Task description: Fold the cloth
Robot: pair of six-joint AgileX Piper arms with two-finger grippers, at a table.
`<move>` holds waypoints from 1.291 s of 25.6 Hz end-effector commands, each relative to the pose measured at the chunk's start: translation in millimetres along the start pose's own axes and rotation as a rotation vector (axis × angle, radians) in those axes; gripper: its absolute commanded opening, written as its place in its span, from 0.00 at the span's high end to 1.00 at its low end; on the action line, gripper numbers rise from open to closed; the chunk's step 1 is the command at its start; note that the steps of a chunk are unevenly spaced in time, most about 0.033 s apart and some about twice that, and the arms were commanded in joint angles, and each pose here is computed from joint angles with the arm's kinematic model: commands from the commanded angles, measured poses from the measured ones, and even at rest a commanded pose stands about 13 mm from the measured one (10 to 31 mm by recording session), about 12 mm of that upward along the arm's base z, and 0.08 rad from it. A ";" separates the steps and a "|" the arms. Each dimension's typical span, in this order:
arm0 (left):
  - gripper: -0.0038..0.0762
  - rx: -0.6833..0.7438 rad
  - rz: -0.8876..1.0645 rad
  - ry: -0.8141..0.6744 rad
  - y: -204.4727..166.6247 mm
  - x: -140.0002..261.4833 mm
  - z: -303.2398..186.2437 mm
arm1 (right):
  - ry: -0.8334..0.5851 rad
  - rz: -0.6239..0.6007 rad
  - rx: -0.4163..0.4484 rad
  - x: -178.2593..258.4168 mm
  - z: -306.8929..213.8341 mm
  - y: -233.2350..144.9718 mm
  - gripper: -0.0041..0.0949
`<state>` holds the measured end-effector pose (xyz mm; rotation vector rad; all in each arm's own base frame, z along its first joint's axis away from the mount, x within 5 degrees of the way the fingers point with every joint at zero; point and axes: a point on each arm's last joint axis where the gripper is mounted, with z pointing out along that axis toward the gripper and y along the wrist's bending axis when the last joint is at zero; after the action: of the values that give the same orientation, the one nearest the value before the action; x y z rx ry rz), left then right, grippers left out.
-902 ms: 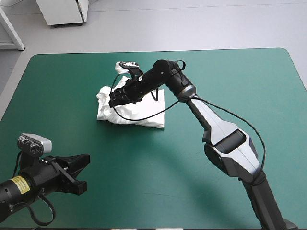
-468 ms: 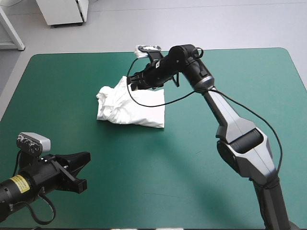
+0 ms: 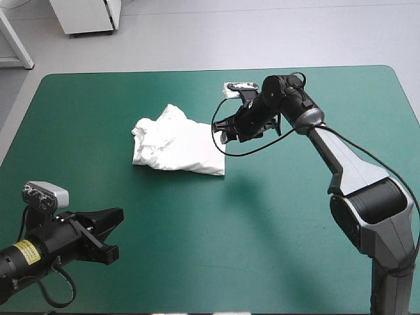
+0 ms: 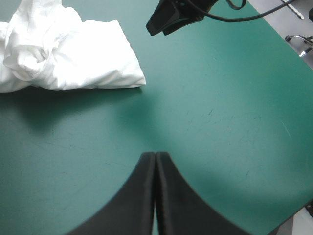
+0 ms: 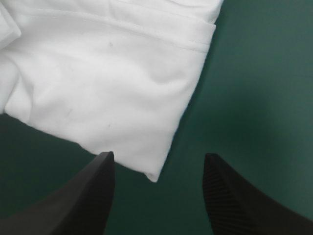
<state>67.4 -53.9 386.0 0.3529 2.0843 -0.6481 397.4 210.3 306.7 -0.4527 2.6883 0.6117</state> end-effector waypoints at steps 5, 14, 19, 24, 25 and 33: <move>0.96 0.020 -0.019 -0.071 -3.2 -10.7 -2.0 | -0.091 0.035 -0.082 -11.7 20.9 -3.5 0.44; 0.96 0.018 -0.017 -0.071 -3.0 -10.7 -2.0 | -0.055 0.078 -0.117 -11.0 54.7 -10.8 0.44; 0.96 0.014 -0.014 -0.071 -2.7 -10.7 -2.0 | -0.064 0.075 -0.149 -11.5 57.5 -5.8 0.50; 0.96 0.014 -0.014 -0.071 -2.7 -10.7 -2.0 | -0.049 0.071 -0.142 -9.7 61.5 -5.0 0.98; 0.96 0.014 -0.014 -0.070 -2.6 -10.5 -1.9 | -0.047 0.069 -0.140 -9.5 61.6 -5.2 0.97; 0.96 0.015 -0.016 -0.074 -2.7 -10.9 -1.9 | 0.120 -0.034 0.182 4.1 43.3 -42.9 0.97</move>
<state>67.4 -53.7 385.8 0.3539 2.0853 -0.6432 421.7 221.5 220.6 -0.4468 2.8439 0.5578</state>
